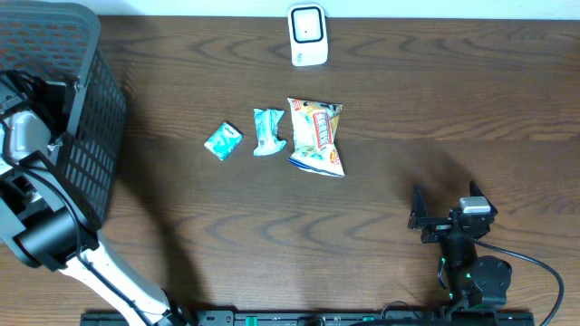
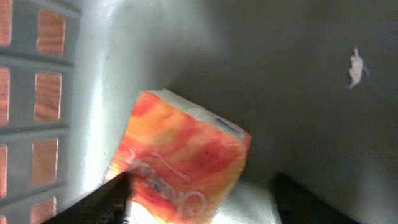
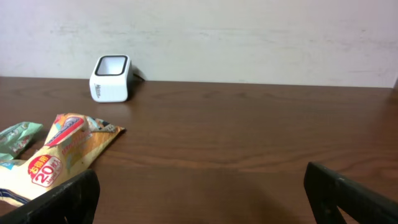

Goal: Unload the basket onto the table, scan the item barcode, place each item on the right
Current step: 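Reach the left gripper into the basket and grasp the orange box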

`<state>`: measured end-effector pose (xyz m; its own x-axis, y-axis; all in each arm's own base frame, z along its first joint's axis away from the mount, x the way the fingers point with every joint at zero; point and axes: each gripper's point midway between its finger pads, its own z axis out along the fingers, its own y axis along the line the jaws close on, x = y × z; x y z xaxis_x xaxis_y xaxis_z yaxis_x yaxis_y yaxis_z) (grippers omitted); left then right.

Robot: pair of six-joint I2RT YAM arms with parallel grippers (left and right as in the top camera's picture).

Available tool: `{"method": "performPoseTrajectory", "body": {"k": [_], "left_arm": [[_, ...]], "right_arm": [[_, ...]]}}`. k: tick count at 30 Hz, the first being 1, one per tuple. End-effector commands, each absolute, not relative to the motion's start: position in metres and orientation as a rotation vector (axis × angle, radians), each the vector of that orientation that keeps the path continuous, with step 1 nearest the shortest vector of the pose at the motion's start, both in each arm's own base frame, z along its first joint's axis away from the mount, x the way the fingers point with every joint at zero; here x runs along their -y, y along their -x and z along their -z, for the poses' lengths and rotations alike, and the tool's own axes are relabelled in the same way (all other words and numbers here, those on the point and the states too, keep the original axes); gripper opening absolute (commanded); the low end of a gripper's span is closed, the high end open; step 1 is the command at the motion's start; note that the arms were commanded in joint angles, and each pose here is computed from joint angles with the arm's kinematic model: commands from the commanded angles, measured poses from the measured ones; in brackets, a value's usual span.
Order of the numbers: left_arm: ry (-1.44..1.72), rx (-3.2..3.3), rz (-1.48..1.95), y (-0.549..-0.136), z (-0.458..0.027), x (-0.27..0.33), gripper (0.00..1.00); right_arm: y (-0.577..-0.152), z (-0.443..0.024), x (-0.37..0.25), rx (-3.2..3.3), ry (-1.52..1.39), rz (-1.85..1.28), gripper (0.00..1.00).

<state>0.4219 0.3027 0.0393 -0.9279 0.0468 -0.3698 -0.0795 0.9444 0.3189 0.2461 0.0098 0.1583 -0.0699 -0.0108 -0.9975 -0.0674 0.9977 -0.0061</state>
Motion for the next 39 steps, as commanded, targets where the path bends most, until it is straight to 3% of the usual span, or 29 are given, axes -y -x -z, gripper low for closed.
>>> {"method": "performPoseTrajectory", "body": {"k": [1,4,5,9,13,24,31,39], "left_arm": [[0.022,-2.823,-0.443,-0.407,0.000,-0.301,0.51],[0.023,-2.836,-0.433,-0.404,0.002,-0.299,0.14],[0.026,-2.844,-0.426,-0.402,0.002,-0.298,0.08],[0.109,-2.859,-0.397,-0.396,-0.004,-0.293,0.07],[0.333,-2.734,-0.382,-0.406,-0.040,-0.295,0.07],[0.827,-2.078,-0.241,-0.416,-0.244,-0.286,0.08],[0.646,-1.757,0.131,-0.406,-0.385,-0.209,0.07],[0.484,-1.681,0.308,-0.399,-0.443,-0.111,0.08]], "right_arm": [[-0.246,-0.158,-0.009,-1.640,0.064,-0.033,0.99],[-0.246,-0.158,-0.009,-1.640,0.064,-0.033,0.99],[-0.246,-0.158,-0.009,-1.640,0.064,-0.033,0.99],[-0.246,-0.158,-0.009,-1.640,0.064,-0.033,0.99],[-0.246,-0.158,-0.009,-1.640,0.064,-0.033,0.99],[-0.246,-0.158,-0.009,-1.640,0.064,-0.033,0.99],[-0.246,-0.158,-0.009,-1.640,0.064,-0.033,0.99],[-0.246,-0.158,-0.009,-1.640,0.064,-0.033,0.99]]}}
